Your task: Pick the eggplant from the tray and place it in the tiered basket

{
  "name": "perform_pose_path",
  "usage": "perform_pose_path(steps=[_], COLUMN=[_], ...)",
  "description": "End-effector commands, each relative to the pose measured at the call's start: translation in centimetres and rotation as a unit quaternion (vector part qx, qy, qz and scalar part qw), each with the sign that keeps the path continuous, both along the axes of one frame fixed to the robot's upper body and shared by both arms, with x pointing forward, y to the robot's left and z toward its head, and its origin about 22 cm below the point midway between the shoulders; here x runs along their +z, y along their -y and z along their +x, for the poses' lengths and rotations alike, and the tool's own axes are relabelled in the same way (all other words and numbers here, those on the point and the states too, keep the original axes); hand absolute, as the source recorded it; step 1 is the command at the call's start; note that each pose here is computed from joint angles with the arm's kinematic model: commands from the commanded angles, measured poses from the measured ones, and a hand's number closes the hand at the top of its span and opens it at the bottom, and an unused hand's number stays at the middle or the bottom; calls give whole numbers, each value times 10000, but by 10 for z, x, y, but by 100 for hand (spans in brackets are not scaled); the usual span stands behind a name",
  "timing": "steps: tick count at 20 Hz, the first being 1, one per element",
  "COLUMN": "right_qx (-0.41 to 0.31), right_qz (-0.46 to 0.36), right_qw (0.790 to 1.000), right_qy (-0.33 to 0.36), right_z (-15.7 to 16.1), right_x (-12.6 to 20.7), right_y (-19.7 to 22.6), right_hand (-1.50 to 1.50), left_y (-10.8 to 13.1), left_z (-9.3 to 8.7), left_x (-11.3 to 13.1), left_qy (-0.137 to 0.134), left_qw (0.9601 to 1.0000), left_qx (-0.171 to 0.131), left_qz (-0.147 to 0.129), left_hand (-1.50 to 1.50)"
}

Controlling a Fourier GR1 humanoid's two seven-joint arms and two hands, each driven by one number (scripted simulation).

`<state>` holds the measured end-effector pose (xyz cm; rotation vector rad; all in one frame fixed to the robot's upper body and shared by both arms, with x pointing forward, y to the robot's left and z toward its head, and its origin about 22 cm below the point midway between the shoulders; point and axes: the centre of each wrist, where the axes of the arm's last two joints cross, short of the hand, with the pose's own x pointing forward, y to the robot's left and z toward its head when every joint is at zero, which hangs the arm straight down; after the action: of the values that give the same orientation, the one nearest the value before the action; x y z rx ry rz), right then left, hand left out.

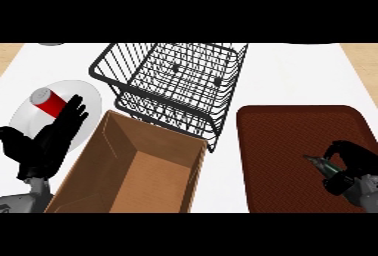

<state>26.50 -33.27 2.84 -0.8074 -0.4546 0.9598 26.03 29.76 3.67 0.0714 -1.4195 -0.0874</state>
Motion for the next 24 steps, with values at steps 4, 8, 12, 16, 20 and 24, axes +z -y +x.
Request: perform_pose_path(steps=[4,8,12,16,20,24], right_qx=[923,1873,1739,1579,1539,1812], right_qz=[-286,-668,-732,-30,1021,1415], right_qw=[9942,9670,9375,8896,8285,7989], right_qy=[468,1595,2923,4285,5287,5558], right_z=[-22,-24,-22,-12,-19,-43], right_x=[-3,21,26,70,106,150], right_y=[4,7,-3,-14,-36,-56], right_hand=[150,150,150,150,150,150], left_y=[8,21,-5,6,-12,5], left_z=[5,-6,-13,-3,-12,0], left_x=[6,-5,-11,6,-2,-1], left_qy=[-11,47,11,8,-33,-38], left_qw=[10000,10000,9999,10000,10000,9999], left_qx=[65,11,110,39,57,137], left_qz=[11,-22,33,-36,21,53], left_hand=[0,0,0,0,0,0])
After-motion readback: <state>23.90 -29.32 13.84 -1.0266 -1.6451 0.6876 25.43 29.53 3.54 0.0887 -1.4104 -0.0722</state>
